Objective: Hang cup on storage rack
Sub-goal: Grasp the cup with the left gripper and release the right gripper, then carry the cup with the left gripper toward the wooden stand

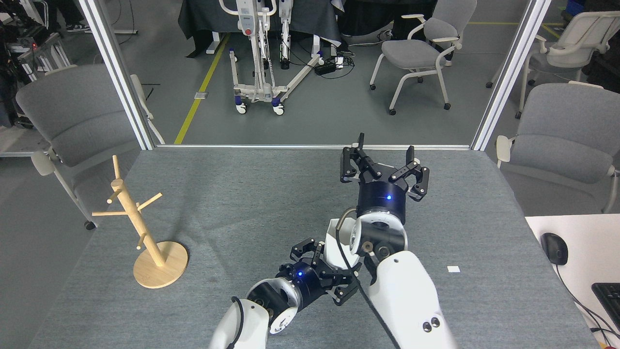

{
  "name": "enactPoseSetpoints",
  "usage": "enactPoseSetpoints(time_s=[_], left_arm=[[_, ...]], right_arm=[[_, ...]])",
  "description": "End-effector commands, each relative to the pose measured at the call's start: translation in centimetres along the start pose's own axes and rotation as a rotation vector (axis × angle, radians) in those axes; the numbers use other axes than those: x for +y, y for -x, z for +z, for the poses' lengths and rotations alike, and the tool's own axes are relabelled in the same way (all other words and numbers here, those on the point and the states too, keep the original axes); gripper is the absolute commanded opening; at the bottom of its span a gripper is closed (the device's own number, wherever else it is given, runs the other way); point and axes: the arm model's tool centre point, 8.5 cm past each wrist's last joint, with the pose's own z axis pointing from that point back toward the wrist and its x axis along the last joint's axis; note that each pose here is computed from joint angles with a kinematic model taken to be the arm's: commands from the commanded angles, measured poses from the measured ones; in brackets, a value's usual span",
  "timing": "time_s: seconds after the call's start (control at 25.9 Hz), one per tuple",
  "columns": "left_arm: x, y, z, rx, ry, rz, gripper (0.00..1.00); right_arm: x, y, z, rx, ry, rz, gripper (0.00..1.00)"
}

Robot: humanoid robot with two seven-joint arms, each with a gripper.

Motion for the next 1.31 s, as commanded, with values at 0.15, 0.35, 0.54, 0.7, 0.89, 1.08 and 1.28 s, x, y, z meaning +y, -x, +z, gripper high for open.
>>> enactPoseSetpoints(time_s=[0.15,0.35,0.54,0.7,0.89,1.08,1.28], left_arm=[[-7.4,1.2,11.8,0.191,-0.022,0.07,0.0],[-11.3,3.9,20.1,0.398,0.012,0.125,0.0],[-13.3,8.7,28.3,0.655,0.057,0.143,0.0],[-13.9,12.2,34.2,0.847,0.069,0.142,0.0],[-13.2,14.9,37.5,1.034,0.063,0.134,0.0],[-9.0,20.3,38.0,1.133,0.018,0.054,0.0],[-5.8,24.6,35.5,1.191,0.097,-0.008,0.0]], right_arm=[[3.5,15.7,-0.3,-0.162,-0.079,0.046,1.0],[8.6,19.3,4.8,-0.124,-0.153,0.102,1.0],[10.8,20.1,8.3,-0.13,-0.175,0.184,1.0],[10.3,19.9,10.3,-0.139,-0.166,0.194,1.0],[9.8,19.7,11.4,-0.143,-0.168,0.198,1.0],[9.7,19.6,10.8,-0.143,-0.164,0.195,1.0],[10.4,19.7,11.0,-0.142,-0.186,0.194,1.0]])
